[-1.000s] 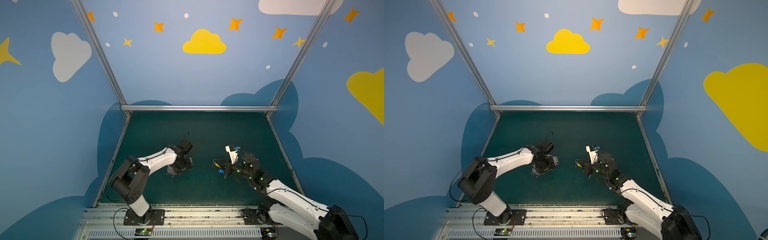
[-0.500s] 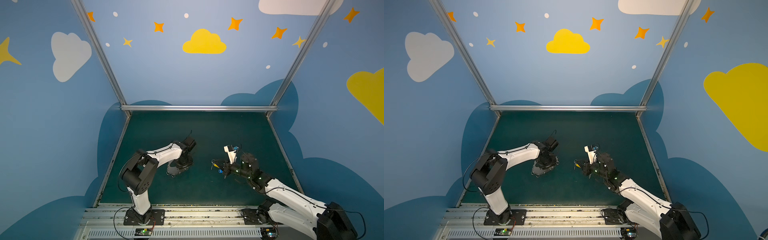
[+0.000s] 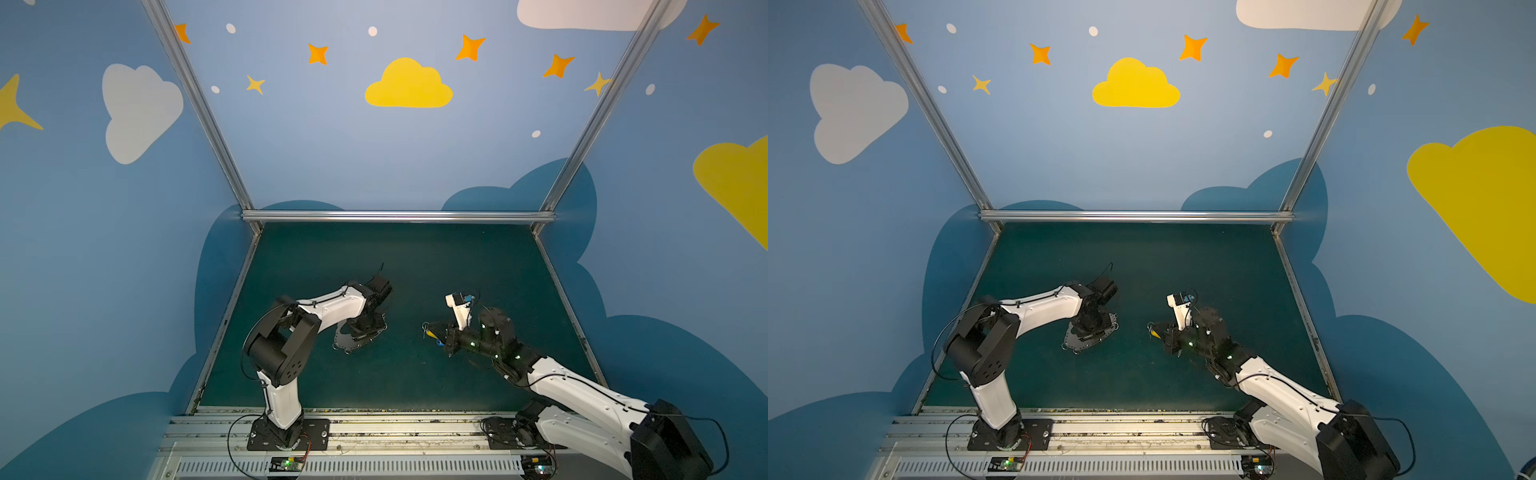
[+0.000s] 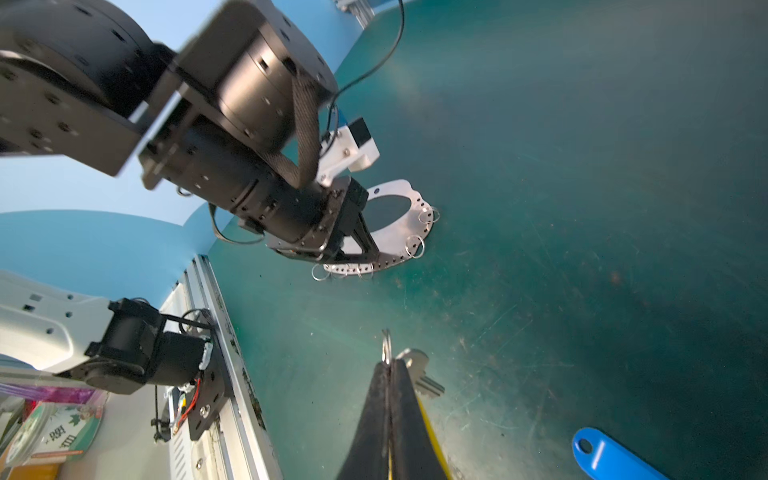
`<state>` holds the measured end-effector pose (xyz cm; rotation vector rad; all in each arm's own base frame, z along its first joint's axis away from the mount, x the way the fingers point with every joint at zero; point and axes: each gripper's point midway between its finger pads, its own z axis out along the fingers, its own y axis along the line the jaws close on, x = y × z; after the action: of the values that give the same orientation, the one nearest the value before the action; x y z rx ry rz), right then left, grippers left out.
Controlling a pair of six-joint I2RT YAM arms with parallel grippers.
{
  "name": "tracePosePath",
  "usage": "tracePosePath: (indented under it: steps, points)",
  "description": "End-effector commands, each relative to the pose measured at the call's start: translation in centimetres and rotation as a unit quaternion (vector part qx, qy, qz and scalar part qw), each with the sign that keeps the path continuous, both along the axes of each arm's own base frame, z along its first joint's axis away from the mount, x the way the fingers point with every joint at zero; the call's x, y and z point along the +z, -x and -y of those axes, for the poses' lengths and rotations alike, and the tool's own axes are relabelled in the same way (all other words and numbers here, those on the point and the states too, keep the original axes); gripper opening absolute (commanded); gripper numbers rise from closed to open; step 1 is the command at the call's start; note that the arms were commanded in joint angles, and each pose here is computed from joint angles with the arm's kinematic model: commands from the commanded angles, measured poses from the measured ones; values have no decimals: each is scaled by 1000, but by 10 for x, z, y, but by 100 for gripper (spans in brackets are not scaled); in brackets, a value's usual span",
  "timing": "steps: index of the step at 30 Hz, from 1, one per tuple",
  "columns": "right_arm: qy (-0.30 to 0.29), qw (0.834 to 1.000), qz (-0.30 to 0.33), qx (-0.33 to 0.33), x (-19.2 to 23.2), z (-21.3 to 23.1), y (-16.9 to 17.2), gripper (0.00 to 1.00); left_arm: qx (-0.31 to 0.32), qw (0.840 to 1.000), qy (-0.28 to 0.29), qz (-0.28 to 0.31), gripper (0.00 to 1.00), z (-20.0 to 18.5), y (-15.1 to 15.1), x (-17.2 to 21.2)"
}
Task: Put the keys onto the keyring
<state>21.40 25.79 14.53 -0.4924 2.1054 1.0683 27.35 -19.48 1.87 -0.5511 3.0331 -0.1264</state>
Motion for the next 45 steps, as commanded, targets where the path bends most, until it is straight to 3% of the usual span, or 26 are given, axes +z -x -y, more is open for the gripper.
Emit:
tracePosePath:
  steps: [1,5,7,8,17,24,26,33,45]
  points:
    - [7,1000,6,16,0,-9,2,0,3,1000,6,0,4,-2,6,7]
    - [21,999,-4,31,-9,-20,6,0,5,1000,26,4,5,3,7,12]
    - [25,999,-7,40,-12,-26,9,0,4,1000,29,5,17,3,8,14]
    - [26,999,-8,43,-14,-29,10,0,5,1000,28,4,18,2,10,13]
    - [26,999,-6,47,-14,-37,11,0,0,1000,26,-17,21,-3,24,0]
    - [30,998,-13,49,-19,-40,14,0,-2,1000,22,-19,14,-4,24,-6]
    - [30,998,-13,52,-18,-42,14,0,-1,999,27,-17,4,-2,23,-6]
    - [48,997,-22,60,-31,-52,14,0,16,998,57,12,4,7,13,4]
    - [56,993,-91,57,-66,-85,-5,0,48,989,126,68,4,25,-6,29]
